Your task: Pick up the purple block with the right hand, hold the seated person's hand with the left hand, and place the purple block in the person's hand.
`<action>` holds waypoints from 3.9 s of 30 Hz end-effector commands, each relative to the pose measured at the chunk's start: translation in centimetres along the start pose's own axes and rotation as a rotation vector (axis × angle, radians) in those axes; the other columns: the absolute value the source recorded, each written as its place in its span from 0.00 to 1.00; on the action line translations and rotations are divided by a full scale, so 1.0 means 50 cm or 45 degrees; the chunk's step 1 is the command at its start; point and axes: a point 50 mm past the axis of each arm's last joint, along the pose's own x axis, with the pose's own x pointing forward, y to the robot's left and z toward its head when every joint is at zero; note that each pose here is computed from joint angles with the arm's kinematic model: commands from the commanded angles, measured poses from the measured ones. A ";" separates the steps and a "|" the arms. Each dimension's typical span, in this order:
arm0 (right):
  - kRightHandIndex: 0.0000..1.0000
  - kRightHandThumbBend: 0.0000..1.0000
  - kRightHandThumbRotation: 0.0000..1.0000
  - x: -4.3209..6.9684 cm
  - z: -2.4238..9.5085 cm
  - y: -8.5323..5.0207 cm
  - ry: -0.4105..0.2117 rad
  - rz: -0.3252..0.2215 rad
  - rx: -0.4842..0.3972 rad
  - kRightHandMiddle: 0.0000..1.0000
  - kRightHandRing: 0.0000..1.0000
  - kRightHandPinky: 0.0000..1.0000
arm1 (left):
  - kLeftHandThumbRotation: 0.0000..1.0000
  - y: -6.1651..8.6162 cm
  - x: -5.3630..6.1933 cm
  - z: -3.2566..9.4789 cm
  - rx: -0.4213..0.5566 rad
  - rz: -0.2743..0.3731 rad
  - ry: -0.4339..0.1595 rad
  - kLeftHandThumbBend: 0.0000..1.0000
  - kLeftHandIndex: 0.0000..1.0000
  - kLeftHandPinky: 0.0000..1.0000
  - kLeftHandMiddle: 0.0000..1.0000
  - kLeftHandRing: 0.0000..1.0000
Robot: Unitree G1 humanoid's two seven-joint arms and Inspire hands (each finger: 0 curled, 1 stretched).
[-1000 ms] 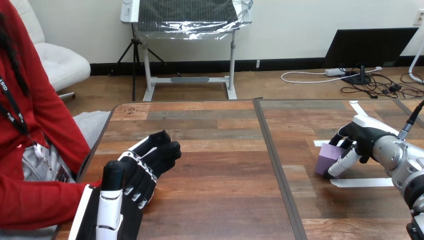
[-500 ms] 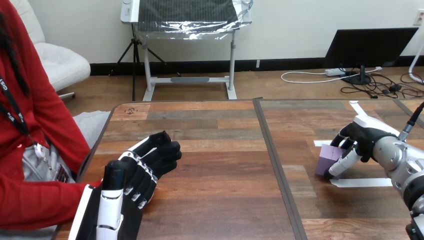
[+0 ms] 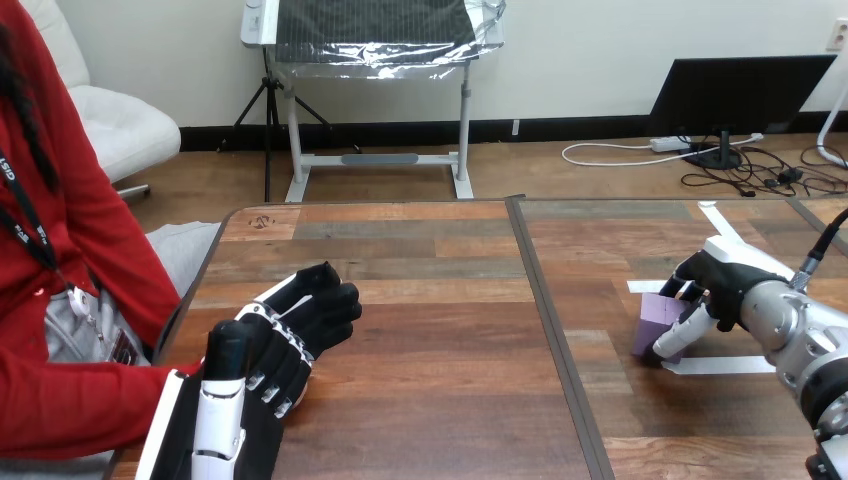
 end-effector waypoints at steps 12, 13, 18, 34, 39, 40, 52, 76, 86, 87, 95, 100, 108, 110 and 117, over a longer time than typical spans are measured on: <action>0.60 0.79 0.00 0.003 0.034 -0.010 -0.056 -0.058 0.027 0.68 0.69 0.65 | 0.94 -0.006 0.014 0.014 -0.007 -0.007 -0.081 0.48 0.76 0.80 0.76 0.78; 0.60 0.79 0.00 0.003 0.033 -0.009 -0.055 -0.057 0.033 0.68 0.68 0.64 | 0.94 -0.006 0.014 0.014 -0.007 -0.007 -0.081 0.48 0.76 0.80 0.76 0.79; 0.61 0.80 0.00 0.003 0.034 -0.006 -0.057 -0.053 0.018 0.67 0.66 0.60 | 0.93 -0.005 0.015 0.014 -0.012 -0.012 -0.083 0.47 0.76 0.80 0.76 0.79; 0.64 0.82 0.00 0.004 0.037 0.000 -0.053 -0.047 0.037 0.68 0.65 0.60 | 0.91 -0.004 0.015 0.015 -0.013 -0.007 -0.084 0.45 0.76 0.81 0.76 0.79; 0.65 0.82 0.00 0.004 0.037 0.001 -0.058 -0.051 0.054 0.68 0.65 0.59 | 0.90 -0.003 0.016 0.015 -0.010 -0.007 -0.085 0.45 0.76 0.82 0.76 0.79; 0.65 0.83 0.00 0.004 0.037 0.001 -0.059 -0.052 0.057 0.68 0.64 0.59 | 0.90 -0.003 0.016 0.015 -0.008 -0.007 -0.084 0.45 0.76 0.82 0.76 0.79; 0.65 0.82 0.00 0.004 0.041 -0.003 -0.075 -0.050 0.044 0.66 0.62 0.57 | 0.89 -0.001 0.017 0.016 -0.010 -0.006 -0.093 0.44 0.76 0.81 0.76 0.79; 0.54 0.78 0.00 0.003 0.042 -0.012 -0.096 -0.102 0.077 0.56 0.53 0.48 | 0.90 0.001 0.020 0.016 -0.014 0.001 -0.106 0.42 0.76 0.79 0.76 0.79; 0.53 0.79 0.00 0.003 0.041 -0.014 -0.092 -0.102 0.072 0.54 0.50 0.44 | 0.90 0.001 0.020 0.016 -0.028 -0.004 -0.107 0.41 0.76 0.78 0.76 0.79; 0.53 0.79 0.00 0.003 0.041 -0.014 -0.090 -0.102 0.072 0.54 0.49 0.44 | 0.89 0.001 0.020 0.016 -0.028 -0.003 -0.107 0.41 0.76 0.78 0.76 0.79; 0.53 0.79 0.00 0.003 0.042 -0.016 -0.095 -0.097 0.068 0.53 0.47 0.42 | 0.89 0.005 0.020 0.016 -0.042 0.002 -0.103 0.40 0.76 0.77 0.76 0.79; 0.52 0.79 0.00 0.002 0.043 -0.017 -0.100 -0.097 0.073 0.52 0.47 0.41 | 0.88 0.012 0.024 0.017 -0.024 0.010 -0.118 0.37 0.76 0.77 0.75 0.79; 0.53 0.79 0.00 0.002 0.044 -0.019 -0.114 -0.111 0.058 0.54 0.48 0.42 | 0.84 0.027 0.032 0.022 0.052 0.038 -0.153 0.32 0.74 0.70 0.74 0.76; 0.53 0.79 0.00 0.002 0.043 -0.019 -0.119 -0.114 0.060 0.54 0.49 0.43 | 0.83 0.031 0.033 0.023 0.076 0.037 -0.156 0.31 0.74 0.68 0.74 0.75; 0.53 0.80 0.00 0.000 0.042 -0.023 -0.155 -0.128 0.087 0.54 0.49 0.43 | 0.73 0.060 0.044 0.039 0.361 0.036 -0.180 0.28 0.72 0.65 0.72 0.73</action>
